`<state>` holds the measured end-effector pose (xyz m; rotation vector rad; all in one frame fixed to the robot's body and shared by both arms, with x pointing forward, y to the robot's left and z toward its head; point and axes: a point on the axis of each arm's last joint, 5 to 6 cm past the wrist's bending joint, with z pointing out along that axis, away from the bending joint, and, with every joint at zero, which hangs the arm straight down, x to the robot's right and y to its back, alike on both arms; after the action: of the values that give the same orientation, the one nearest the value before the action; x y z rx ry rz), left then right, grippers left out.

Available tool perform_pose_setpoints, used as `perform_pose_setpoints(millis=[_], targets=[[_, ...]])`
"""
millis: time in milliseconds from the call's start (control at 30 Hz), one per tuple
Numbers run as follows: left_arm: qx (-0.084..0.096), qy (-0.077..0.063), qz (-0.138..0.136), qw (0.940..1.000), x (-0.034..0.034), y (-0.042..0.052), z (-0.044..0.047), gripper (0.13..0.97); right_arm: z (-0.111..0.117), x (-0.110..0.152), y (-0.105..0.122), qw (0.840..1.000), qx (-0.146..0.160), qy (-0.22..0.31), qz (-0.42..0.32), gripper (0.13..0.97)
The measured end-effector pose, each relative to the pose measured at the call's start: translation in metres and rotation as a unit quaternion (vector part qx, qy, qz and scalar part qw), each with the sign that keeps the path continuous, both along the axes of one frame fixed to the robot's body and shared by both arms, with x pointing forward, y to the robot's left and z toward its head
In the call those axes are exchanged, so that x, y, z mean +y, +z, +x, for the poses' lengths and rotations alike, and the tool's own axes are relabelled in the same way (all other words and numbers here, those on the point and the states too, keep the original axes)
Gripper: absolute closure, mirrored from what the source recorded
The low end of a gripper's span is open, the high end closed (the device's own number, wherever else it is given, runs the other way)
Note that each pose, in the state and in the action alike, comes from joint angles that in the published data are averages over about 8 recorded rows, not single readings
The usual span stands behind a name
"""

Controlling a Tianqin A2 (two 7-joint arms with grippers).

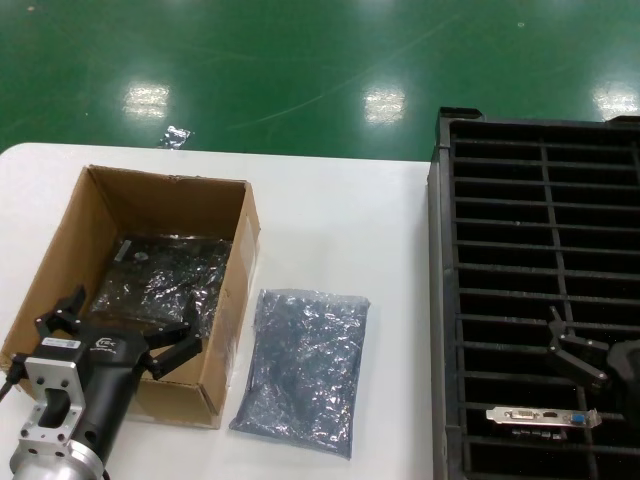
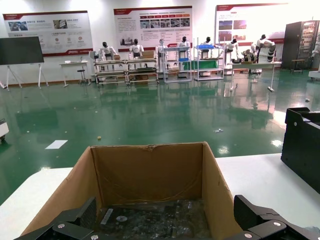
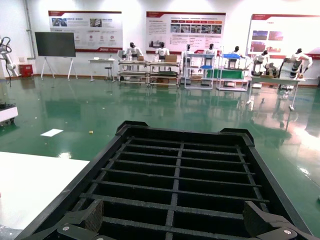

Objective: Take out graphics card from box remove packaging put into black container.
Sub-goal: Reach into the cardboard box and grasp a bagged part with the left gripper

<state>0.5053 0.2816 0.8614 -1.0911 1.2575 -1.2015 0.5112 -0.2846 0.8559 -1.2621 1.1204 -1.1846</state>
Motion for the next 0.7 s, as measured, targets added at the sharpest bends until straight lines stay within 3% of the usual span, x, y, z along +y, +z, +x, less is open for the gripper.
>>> perform_pose_setpoints(millis=[467, 567, 700], targets=[[-0.002, -0.003, 0.007, 1.0000, 0.0016, 0.0020, -0.0001, 0.132, 0.000, 0.000, 0.000, 1.000, 0.000, 0.000, 0.000, 0.130], [-0.006, -0.014, 0.037, 0.9992, 0.0074, 0.0078, -0.0005, 0.132, 0.000, 0.000, 0.000, 1.000, 0.000, 0.000, 0.000, 0.130], [-0.014, -0.039, 0.123, 0.9916, 0.0248, 0.0229, 0.0021, 0.132, 0.000, 0.000, 0.000, 1.000, 0.000, 0.000, 0.000, 0.130]])
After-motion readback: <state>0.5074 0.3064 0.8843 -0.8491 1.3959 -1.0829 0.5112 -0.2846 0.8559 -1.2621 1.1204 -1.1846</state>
